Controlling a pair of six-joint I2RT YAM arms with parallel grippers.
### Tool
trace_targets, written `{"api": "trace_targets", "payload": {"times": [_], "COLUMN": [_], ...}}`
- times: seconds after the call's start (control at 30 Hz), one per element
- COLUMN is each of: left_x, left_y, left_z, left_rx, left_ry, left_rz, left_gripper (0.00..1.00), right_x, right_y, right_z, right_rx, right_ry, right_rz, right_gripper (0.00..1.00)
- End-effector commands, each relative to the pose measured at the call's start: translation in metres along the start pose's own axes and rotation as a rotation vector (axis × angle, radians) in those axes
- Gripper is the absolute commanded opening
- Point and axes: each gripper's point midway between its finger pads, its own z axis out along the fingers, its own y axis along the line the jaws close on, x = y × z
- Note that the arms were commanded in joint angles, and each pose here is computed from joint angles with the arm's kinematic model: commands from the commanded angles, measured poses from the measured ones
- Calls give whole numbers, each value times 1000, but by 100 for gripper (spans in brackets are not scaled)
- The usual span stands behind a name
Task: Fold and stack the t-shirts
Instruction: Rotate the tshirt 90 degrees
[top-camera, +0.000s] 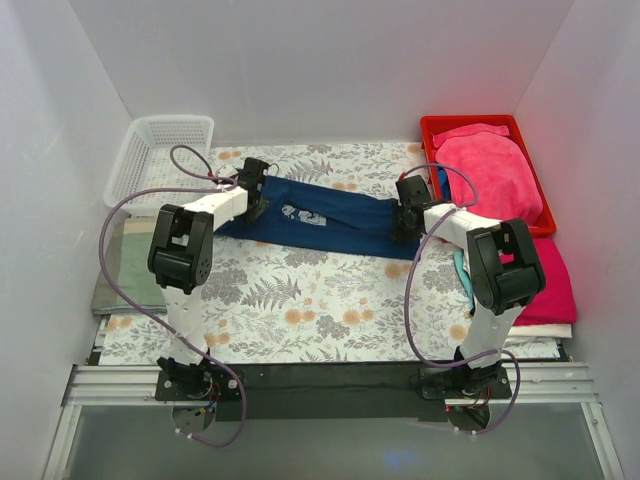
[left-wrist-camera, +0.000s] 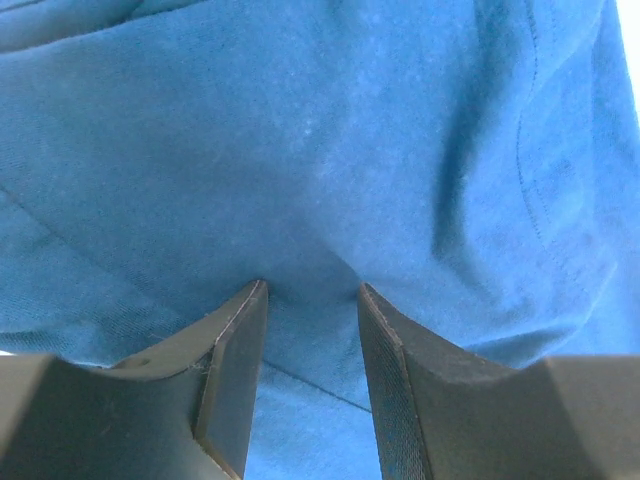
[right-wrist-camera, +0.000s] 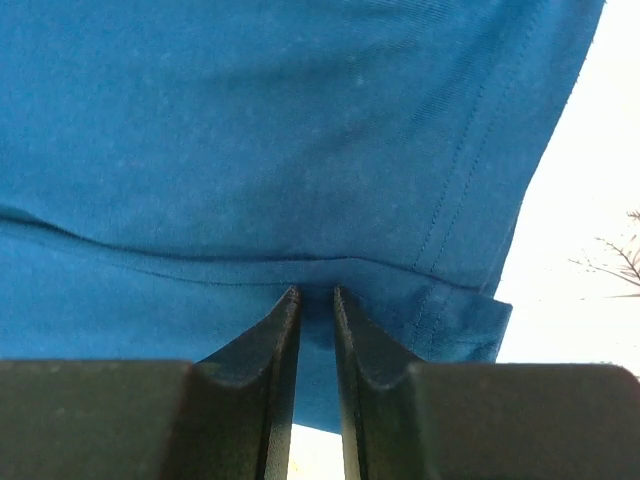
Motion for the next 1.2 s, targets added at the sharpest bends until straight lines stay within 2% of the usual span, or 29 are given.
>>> {"api": "trace_targets", "payload": {"times": [0.0,0.07,0.13,0.17,0.2,0.4,0.57,0.6,0.67,0.73,0.8,0.87,0.93,1.03,1.13,1.17], "left_x": [-2,-3,-21,-14,-27,-32,-45,-37,-42,-30,-33,-32,-29,-32,-31,-41], "left_y": [1,-7,-31,-30,-50,-92,-138,-149,-175,-192,-205,-209,-210,-213,-207,-211], "left_z": [21,35,37,50,48,80,84,82,74,69,62,60,60,51,47,33], "left_rx": [-31,-29,14,0,46,143,343,414,537,644,689,706,695,691,688,708], "left_ry": [38,49,27,46,25,36,19,52,39,94,92,89,83,55,44,24], "left_rz": [41,60,62,76,64,103,105,124,130,150,141,150,184,223,236,236], "left_gripper": [40,40,40,40,40,40,40,40,41,41,41,47,62,64,65,66], "right_x": [29,42,52,63,71,120,138,135,140,137,147,158,168,197,208,205], "right_y": [-1,-1,1,-1,4,21,49,56,70,88,105,127,143,173,184,193], "right_z": [13,11,9,6,4,-12,-22,-23,-23,-26,-26,-27,-26,-29,-28,-31], "right_rx": [9,15,15,18,20,20,-19,-34,-56,-84,-97,-126,-138,-171,-170,-180], "right_ry": [88,108,119,134,139,173,171,164,172,164,177,188,197,220,236,218], "right_rz": [-23,-8,-4,-6,-11,-50,-81,-85,-111,-129,-170,-207,-238,-321,-358,-368], "right_gripper": [25,25,25,25,24,24,24,24,24,24,24,24,24,24,24,24]}}
